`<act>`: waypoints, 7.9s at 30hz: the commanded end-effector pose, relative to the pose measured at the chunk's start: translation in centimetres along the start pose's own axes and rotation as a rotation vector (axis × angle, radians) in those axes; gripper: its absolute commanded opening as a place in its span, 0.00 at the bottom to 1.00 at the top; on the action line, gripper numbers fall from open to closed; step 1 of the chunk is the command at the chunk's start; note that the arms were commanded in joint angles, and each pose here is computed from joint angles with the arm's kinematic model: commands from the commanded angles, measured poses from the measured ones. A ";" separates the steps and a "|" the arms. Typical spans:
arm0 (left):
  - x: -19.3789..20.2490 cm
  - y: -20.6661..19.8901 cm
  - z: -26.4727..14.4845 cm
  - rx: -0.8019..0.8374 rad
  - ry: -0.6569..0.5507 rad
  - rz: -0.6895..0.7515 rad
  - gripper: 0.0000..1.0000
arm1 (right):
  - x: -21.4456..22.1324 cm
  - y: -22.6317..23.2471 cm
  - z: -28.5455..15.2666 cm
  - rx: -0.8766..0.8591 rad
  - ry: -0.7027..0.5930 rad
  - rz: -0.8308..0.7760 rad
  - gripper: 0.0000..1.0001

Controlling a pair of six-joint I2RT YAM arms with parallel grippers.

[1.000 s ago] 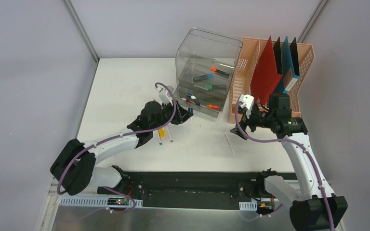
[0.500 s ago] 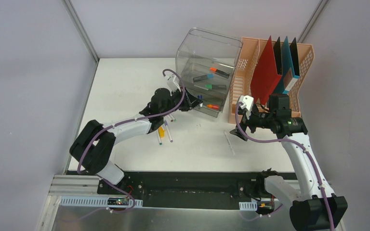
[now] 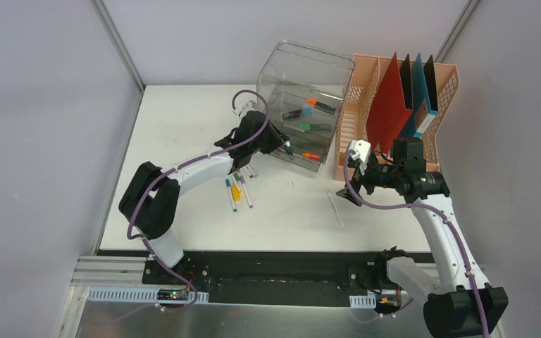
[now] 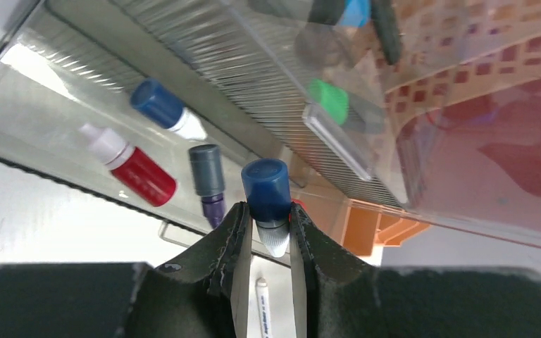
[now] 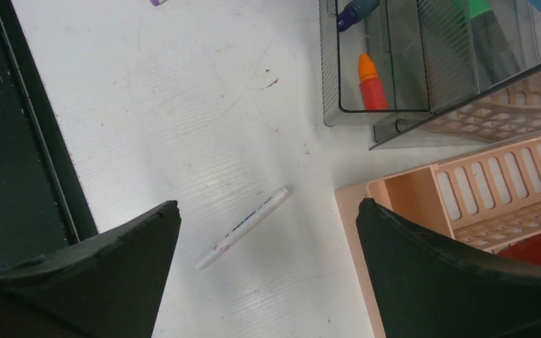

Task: Organize the desk
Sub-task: Place the stationery in the drawer, then pick up the stationery from the center of the board.

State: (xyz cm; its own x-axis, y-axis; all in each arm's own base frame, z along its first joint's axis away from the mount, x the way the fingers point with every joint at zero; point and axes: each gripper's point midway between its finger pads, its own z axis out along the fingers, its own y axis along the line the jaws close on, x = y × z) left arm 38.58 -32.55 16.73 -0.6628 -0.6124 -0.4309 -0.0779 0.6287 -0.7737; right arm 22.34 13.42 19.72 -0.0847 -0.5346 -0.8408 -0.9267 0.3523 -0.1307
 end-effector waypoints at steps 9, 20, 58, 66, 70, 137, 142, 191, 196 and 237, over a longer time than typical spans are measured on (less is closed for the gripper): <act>-1.6 -1.0 -0.1 -0.027 -0.014 0.077 0.50 | -0.8 0.1 -0.3 -0.001 -0.035 -0.035 0.99; 0.2 -6.2 -5.3 0.426 0.009 0.415 0.58 | -0.7 0.0 -0.3 0.001 -0.031 -0.034 0.99; 3.8 9.1 -17.4 0.276 -0.058 0.677 0.83 | -0.3 -0.7 -1.5 0.035 -0.014 -0.029 0.99; 3.4 12.3 -18.2 0.157 -0.092 0.625 0.80 | 0.1 -0.1 -1.0 -0.063 0.011 0.054 0.99; 2.8 12.9 -17.7 0.100 -0.110 0.602 0.80 | 0.0 0.2 -0.8 -0.106 0.006 0.094 0.99; 3.6 19.8 -12.7 -0.466 0.147 0.565 0.28 | 0.7 0.3 0.0 -0.144 0.015 0.130 0.99; 4.2 20.0 -12.4 -0.463 0.174 0.561 0.29 | 0.7 0.3 -0.1 -0.142 0.012 0.125 0.99; 7.5 21.9 -10.8 -0.622 0.405 0.828 0.38 | 0.7 0.5 -0.2 -0.137 0.016 0.104 0.99; 8.3 22.2 -10.4 -0.610 0.447 0.848 0.38 | 0.7 0.5 -0.2 -0.136 0.015 0.101 0.99; 8.8 18.7 -11.8 -0.478 0.387 0.874 0.33 | 0.4 0.7 -0.5 -0.133 0.006 0.086 0.99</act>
State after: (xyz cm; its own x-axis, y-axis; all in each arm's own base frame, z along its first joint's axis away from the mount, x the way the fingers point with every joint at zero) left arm 22.73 -19.34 3.29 -0.8235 0.2837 -0.4913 0.2891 0.9550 0.0670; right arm 21.44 12.64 18.23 -0.2414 -0.5267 -0.8151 -0.9431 0.3253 0.0691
